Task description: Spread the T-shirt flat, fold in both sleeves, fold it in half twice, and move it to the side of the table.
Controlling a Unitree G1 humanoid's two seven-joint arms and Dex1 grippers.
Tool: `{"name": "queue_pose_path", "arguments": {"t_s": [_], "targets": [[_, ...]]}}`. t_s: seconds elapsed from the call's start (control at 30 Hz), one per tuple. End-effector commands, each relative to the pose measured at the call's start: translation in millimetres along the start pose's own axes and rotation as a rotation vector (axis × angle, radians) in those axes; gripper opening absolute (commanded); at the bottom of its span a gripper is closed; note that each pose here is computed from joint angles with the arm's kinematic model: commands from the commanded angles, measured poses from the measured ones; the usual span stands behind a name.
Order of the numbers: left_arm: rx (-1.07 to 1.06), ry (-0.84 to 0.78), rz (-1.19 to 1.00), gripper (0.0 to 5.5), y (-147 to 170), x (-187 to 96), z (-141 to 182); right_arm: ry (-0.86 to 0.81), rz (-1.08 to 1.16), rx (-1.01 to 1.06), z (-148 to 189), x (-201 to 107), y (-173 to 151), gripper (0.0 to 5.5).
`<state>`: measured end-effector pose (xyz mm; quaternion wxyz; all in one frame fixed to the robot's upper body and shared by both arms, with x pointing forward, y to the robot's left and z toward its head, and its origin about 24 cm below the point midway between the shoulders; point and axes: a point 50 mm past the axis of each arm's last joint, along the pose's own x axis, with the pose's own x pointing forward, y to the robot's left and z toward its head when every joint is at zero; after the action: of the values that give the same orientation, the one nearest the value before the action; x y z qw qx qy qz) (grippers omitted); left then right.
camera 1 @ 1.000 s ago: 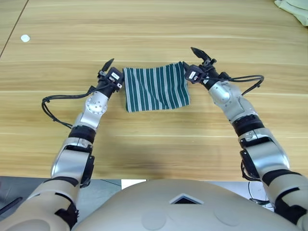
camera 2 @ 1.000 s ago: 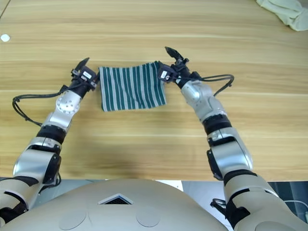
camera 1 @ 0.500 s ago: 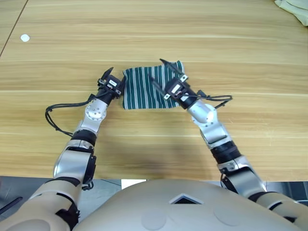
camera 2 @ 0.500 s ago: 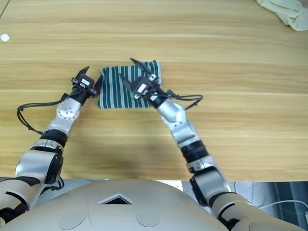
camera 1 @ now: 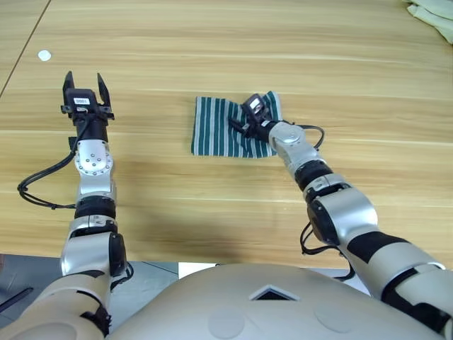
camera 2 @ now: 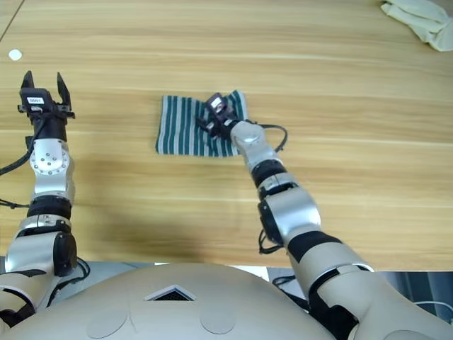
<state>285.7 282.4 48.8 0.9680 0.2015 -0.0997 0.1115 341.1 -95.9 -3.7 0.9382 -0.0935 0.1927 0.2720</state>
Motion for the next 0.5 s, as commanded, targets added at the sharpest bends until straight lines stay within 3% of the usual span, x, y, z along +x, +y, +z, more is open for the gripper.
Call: {"name": "queue_pose_path", "arguments": {"t_s": [0.03,0.13,0.23,0.4,0.5], "targets": [[-0.048,0.020,-0.010,2.72,-9,-11,-4,0.318,-0.563,0.217,-76,-66,-88,2.78],[-0.101,0.023,0.006,2.72,-12,-22,-6,0.326,-0.986,0.497,-98,-121,-137,2.78],[-0.153,0.047,0.018,2.72,-18,-38,-9,0.308,-1.198,0.690,-113,-152,-151,2.78],[-0.241,0.124,0.026,2.72,-28,-57,-16,0.292,-1.306,0.828,-121,-156,-146,2.78],[-0.294,0.156,0.059,2.72,-25,-64,-20,0.233,-1.366,0.809,-112,-157,-152,2.78]]}}
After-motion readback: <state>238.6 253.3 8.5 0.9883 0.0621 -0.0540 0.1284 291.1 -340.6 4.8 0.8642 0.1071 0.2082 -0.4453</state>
